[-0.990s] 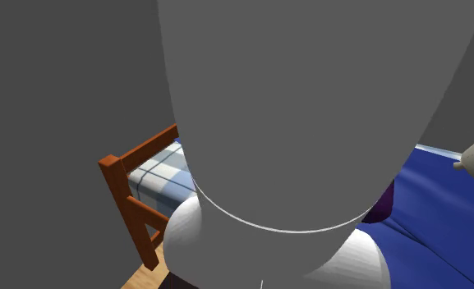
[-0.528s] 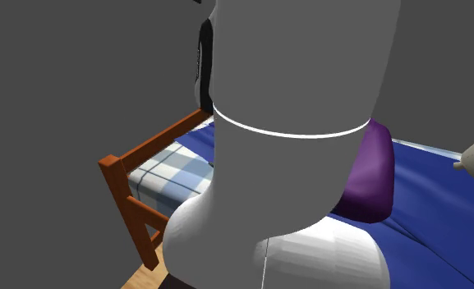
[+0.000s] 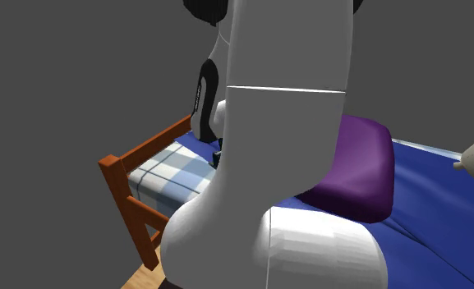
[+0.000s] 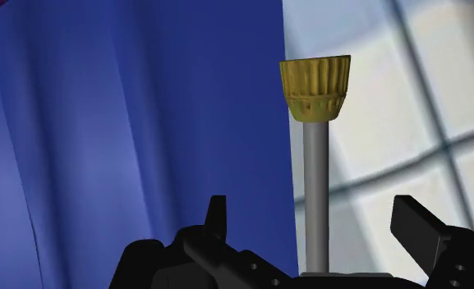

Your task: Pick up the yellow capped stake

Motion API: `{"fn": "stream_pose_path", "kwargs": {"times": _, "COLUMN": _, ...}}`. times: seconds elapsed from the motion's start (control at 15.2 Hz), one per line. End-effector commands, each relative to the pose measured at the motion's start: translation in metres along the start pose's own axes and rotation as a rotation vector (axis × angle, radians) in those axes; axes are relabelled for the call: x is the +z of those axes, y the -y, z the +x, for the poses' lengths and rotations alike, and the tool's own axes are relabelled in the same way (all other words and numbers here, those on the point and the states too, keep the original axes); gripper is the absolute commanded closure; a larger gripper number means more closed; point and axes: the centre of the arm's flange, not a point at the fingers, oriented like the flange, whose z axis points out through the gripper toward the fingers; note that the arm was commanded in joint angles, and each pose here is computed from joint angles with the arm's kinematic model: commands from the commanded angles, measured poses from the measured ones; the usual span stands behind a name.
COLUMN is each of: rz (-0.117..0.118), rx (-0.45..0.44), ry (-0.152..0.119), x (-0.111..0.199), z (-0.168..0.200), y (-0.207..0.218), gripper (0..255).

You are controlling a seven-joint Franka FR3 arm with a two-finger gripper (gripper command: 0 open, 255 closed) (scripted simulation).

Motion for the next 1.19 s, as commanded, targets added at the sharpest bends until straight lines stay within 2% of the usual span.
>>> {"fn": "stream_pose_path", "kwargs": {"times": 0.0, "rz": -0.003, "rx": -0.057, "ry": 0.005, "x": 0.024, "z": 0.011, "y": 0.013, "gripper": 0}}
{"fn": "stream_pose_path", "kwargs": {"times": 0.53, "rz": -0.003, "rx": -0.059, "ry": 0.005, "x": 0.064, "z": 0.014, "y": 0.018, "gripper": 0}}
{"fn": "stream_pose_path", "kwargs": {"times": 0.66, "rz": -0.003, "rx": -0.059, "ry": 0.005, "x": 0.064, "z": 0.014, "y": 0.018, "gripper": 0}}
{"fn": "stream_pose_path", "kwargs": {"times": 0.73, "rz": -0.003, "rx": -0.059, "ry": 0.005, "x": 0.064, "z": 0.014, "y": 0.018, "gripper": 255}}
{"fn": "stream_pose_path", "kwargs": {"times": 1.12, "rz": -0.003, "rx": -0.059, "ry": 0.005, "x": 0.064, "z": 0.014, "y": 0.019, "gripper": 255}}
